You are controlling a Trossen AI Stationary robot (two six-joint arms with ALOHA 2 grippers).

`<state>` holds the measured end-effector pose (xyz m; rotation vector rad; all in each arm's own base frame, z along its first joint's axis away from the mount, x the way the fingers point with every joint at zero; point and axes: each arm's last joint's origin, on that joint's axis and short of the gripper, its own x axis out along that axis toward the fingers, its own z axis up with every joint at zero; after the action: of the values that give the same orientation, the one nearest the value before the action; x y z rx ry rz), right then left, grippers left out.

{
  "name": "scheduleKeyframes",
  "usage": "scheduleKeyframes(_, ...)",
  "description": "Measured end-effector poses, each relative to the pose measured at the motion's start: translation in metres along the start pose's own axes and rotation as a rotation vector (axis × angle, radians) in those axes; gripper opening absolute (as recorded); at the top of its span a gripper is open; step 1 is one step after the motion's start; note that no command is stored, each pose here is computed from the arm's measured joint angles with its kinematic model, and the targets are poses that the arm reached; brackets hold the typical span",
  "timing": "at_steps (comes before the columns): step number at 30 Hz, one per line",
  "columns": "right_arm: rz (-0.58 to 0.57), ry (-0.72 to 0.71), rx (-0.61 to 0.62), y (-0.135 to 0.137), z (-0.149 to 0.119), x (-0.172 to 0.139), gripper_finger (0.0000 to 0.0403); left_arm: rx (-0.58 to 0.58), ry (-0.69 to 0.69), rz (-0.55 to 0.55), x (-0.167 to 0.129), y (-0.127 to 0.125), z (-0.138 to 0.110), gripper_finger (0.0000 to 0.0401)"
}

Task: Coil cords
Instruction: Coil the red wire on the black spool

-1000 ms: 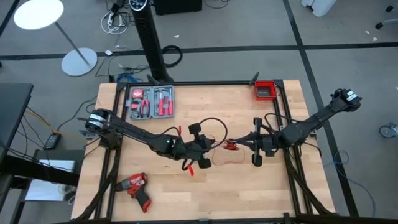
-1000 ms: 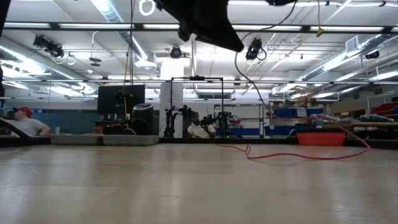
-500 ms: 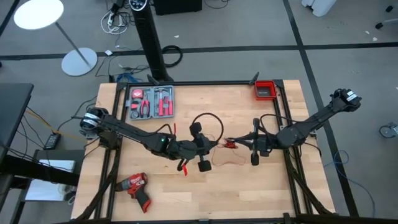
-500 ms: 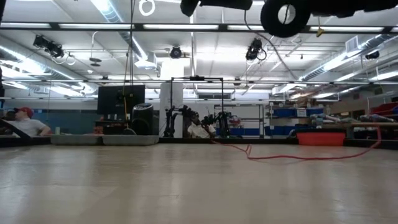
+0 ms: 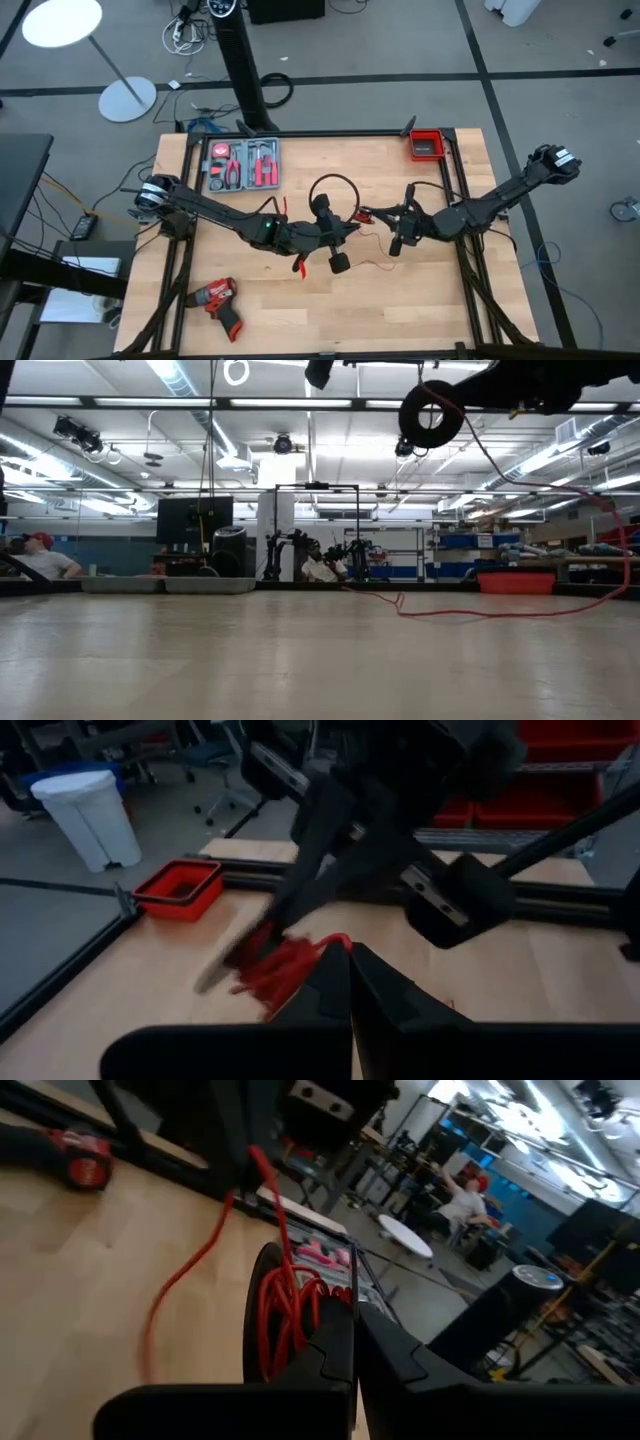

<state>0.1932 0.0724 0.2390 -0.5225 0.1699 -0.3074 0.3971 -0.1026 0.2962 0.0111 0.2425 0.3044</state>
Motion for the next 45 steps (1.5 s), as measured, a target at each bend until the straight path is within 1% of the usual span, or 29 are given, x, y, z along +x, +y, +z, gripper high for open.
scheduleKeyframes(6,-0.042,0.001,0.010,0.003,0.000,0.013,0.0000,-0.016,-0.015,0.023,0.019,0.004,-0.010,0.0000)
scheduleKeyframes(10,-0.058,-0.003,0.045,0.003,0.005,0.020,0.0000,-0.024,-0.050,0.027,0.023,0.008,-0.007,0.0000)
scheduleKeyframes(15,-0.060,-0.048,0.081,0.000,0.010,0.021,0.0000,-0.012,-0.042,0.017,0.025,0.008,-0.009,0.0003)
scheduleKeyframes(20,-0.100,-0.068,0.104,-0.005,0.014,0.019,0.0000,-0.001,-0.025,0.013,0.031,0.004,-0.018,0.0005)
scheduleKeyframes(24,-0.107,-0.099,0.132,-0.006,0.018,0.019,0.0000,-0.004,-0.030,0.035,0.034,0.002,-0.021,0.0006)
scheduleKeyframes(27,-0.105,-0.097,0.128,-0.006,0.017,0.019,0.0000,-0.002,-0.033,0.053,0.034,0.002,-0.022,0.0022)
scheduleKeyframes(33,-0.119,-0.130,0.158,-0.008,0.021,0.017,0.0000,-0.029,-0.060,0.045,0.034,0.001,-0.020,0.0099)
scheduleKeyframes(35,-0.119,-0.136,0.161,-0.008,0.022,0.017,0.0000,-0.038,-0.056,0.043,0.034,0.001,-0.021,0.0116)
scheduleKeyframes(40,-0.128,-0.136,0.159,-0.010,0.023,0.016,0.0000,-0.068,-0.012,0.041,0.034,0.001,-0.026,0.0124)
scheduleKeyframes(42,-0.140,-0.146,0.152,-0.012,0.025,0.013,0.0000,-0.058,0.010,0.036,0.033,-0.002,-0.029,0.0122)
scheduleKeyframes(45,-0.151,-0.162,0.143,-0.017,0.029,0.008,0.0000,-0.040,0.034,0.024,0.037,-0.010,-0.040,0.0118)
